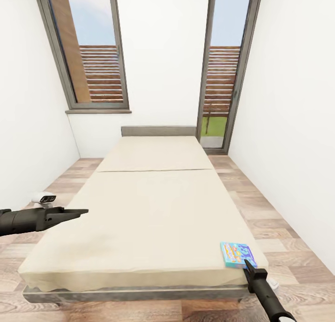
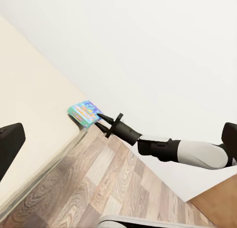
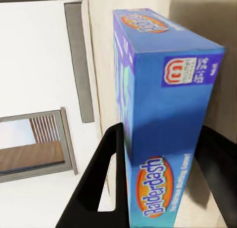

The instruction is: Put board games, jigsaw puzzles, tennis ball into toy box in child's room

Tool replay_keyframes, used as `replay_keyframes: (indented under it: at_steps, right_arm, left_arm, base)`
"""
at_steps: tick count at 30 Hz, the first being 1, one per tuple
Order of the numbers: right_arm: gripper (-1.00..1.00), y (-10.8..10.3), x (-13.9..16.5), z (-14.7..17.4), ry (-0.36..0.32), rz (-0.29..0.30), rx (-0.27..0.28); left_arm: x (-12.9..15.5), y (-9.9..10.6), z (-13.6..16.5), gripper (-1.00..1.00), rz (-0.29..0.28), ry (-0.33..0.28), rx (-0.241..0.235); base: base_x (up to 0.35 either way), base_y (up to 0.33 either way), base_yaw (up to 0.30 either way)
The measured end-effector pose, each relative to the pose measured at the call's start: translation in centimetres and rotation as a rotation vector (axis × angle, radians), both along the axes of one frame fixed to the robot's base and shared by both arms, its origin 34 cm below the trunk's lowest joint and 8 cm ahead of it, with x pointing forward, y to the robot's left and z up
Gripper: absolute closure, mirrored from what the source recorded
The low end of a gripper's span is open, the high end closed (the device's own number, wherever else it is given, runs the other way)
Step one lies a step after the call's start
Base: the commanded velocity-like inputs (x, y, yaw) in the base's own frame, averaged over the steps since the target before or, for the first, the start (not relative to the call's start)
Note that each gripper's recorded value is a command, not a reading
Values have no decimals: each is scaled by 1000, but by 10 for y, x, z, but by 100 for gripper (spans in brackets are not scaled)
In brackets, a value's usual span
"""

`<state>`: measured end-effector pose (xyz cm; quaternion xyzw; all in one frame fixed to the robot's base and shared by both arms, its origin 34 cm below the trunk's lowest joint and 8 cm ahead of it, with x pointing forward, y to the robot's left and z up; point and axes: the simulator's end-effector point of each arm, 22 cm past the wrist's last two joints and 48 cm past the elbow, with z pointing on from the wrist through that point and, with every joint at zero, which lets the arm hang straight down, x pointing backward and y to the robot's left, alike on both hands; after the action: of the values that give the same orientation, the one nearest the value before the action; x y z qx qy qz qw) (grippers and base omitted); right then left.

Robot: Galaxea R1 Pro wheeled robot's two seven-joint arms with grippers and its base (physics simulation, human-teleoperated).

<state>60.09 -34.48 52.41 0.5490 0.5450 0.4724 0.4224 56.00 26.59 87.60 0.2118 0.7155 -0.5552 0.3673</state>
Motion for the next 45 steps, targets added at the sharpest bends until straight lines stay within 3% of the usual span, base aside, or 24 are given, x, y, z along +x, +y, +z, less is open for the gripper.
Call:
replay_keyframes:
  at_steps: [7, 21, 29, 34, 40, 45]
  right_arm:
    - [100, 3, 1, 1, -2, 8, -1]
    - [100, 8, 7, 30, -4, 25, -4]
    - [100, 0, 23, 70, -56, 32, -39]
    - [100, 19, 36, 99, -94, 128, -62]
    - [100, 62, 57, 158, -203, 286, -135]
    - [100, 81, 64, 195, -267, 342, -169]
  left_arm:
    - [0, 0, 0, -100, 0, 0, 0]
    - [5, 0, 29, -100, 0, 1, 0]
    - [8, 0, 45, -100, 0, 2, -1]
    - [9, 0, 55, -100, 0, 1, -1]
    - [11, 0, 67, -100, 0, 2, -2]
    - [13, 0, 76, -100, 1, 2, -1]
  base:
    - [0, 0, 0]
    - [0, 0, 0]
    - [0, 0, 0]
    - [0, 0, 0]
    - [0, 0, 0]
    - [0, 0, 0]
